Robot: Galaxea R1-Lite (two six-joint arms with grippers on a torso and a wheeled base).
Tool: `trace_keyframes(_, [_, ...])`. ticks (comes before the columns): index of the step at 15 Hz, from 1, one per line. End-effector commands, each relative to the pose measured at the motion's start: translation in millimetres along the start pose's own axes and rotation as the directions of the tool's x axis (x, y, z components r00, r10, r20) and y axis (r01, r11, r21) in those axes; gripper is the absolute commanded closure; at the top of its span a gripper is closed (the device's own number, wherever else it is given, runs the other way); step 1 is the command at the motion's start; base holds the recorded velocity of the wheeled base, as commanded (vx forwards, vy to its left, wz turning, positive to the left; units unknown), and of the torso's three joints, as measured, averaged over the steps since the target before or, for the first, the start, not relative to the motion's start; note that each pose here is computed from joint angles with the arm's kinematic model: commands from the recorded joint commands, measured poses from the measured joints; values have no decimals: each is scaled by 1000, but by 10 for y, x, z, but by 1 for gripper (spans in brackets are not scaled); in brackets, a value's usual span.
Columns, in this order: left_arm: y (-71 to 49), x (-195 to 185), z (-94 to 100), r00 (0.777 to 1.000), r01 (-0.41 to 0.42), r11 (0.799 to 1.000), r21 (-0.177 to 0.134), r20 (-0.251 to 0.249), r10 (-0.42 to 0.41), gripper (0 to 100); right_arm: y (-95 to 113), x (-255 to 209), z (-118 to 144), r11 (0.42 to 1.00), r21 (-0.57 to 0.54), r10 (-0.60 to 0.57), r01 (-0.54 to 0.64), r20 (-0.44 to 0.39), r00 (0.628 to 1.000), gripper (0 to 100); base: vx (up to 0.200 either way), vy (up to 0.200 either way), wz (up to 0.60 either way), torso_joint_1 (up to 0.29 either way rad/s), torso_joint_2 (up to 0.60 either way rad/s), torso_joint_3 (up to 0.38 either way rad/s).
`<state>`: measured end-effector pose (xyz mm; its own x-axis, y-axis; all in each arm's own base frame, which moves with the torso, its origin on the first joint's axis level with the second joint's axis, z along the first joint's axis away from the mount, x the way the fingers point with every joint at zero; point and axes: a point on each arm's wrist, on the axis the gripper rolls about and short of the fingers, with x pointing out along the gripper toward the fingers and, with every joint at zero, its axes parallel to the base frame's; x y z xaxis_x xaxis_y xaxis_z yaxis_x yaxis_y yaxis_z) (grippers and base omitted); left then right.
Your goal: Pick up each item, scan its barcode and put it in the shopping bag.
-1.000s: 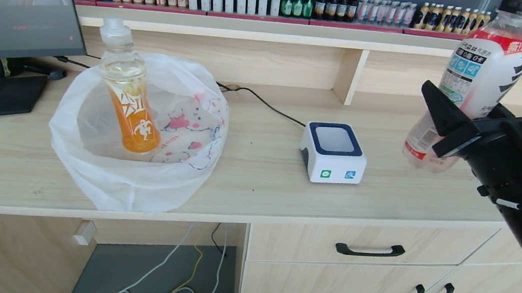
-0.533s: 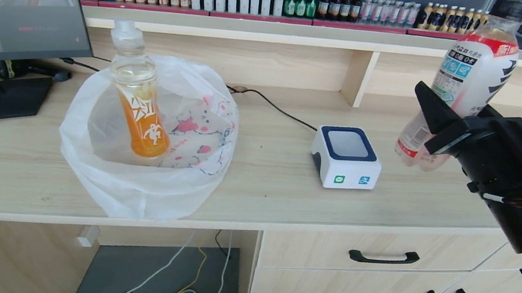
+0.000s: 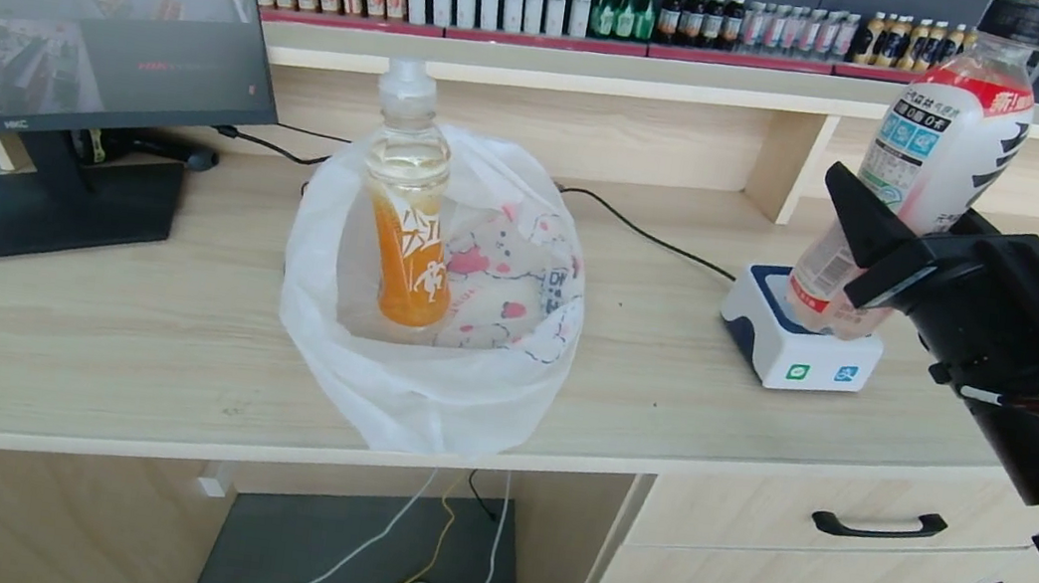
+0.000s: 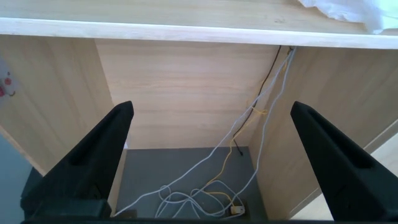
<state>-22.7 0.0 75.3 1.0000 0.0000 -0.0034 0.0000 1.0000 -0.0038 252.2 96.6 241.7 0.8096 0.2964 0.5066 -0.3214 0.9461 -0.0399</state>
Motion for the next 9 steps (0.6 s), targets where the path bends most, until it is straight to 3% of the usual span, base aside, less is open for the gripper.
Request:
trace_keyframes(1, [0, 0, 0, 1000, 0, 1000, -1, 0, 0, 0, -1, -3, -2, 1000, -1, 0, 0, -1, 1000, 100, 0, 200, 0, 7, 2, 2])
trace_keyframes(6, [0, 0, 0, 1000, 0, 1000, -1, 0, 0, 0, 12, -30, 65, 1000, 2, 7, -7, 17, 1000, 100, 0, 200, 0, 1, 6, 1])
trace_keyframes(9, [0, 0, 0, 1000, 0, 1000, -1, 0, 0, 0, 14, -32, 104, 1000, 3, 11, -11, 29, 1000, 100, 0, 0, 0, 0, 0, 0])
